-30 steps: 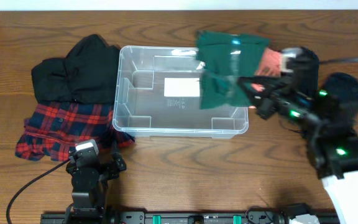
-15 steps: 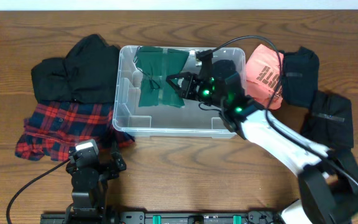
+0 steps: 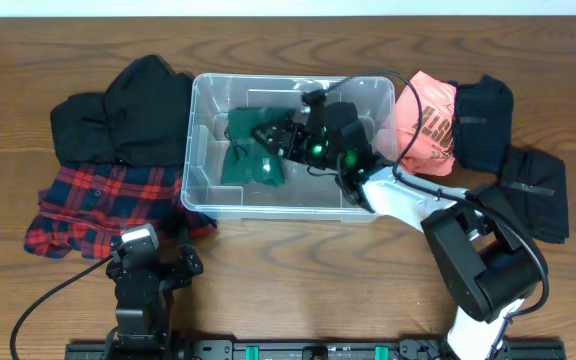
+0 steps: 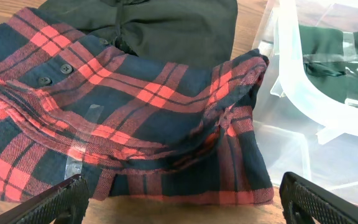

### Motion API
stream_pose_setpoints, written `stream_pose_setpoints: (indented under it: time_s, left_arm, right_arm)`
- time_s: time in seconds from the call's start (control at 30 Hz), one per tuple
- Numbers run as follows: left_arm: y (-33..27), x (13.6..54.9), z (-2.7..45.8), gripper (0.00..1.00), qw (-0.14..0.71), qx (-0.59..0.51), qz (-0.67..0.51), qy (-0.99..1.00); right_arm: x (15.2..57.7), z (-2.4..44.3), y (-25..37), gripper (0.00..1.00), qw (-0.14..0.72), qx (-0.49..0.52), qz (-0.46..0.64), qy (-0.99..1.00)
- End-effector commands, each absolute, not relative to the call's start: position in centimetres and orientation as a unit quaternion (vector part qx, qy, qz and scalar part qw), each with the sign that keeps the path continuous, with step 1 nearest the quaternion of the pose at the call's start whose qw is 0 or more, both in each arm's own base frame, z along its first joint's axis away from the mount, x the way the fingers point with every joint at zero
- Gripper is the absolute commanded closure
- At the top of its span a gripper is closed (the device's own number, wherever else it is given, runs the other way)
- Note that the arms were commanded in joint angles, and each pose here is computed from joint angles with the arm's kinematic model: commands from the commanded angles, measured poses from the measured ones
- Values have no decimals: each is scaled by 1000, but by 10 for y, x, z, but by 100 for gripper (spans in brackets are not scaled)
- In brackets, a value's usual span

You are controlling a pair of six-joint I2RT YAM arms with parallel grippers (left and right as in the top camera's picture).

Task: Pack container
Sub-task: 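Carry the green garment into the clear bin and release it, then move the right gripper to the black folded garment and grasp it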

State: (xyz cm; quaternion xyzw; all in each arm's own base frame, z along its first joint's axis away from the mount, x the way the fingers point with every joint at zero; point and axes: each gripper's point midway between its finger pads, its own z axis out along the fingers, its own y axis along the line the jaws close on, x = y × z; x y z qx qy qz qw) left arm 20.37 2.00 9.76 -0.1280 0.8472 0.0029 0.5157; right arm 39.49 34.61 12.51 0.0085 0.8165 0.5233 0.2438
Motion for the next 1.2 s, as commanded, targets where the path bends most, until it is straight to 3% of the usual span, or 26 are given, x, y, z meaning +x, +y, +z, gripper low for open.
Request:
stream_pose_setpoints:
  time_s: [0.0, 0.17, 0.53, 0.87, 1.17]
  left_arm:
    - [22, 204, 93, 2, 513, -129, 8, 848]
    - [22, 204, 93, 2, 513, -129, 8, 848]
    - [22, 204, 93, 2, 513, -129, 9, 848]
    - [22, 204, 93, 2, 513, -129, 8, 848]
    - [22, 204, 93, 2, 513, -128, 8, 848]
  right_arm:
    - [393, 190, 336, 1, 305, -88, 532, 785]
    - [389, 230, 274, 1, 341, -67, 469, 812]
    - [344, 265, 12, 1, 424, 162, 203, 867]
    - [291, 174, -167, 1, 304, 411, 104, 853]
    - [270, 83, -220, 2, 196, 485, 114, 844]
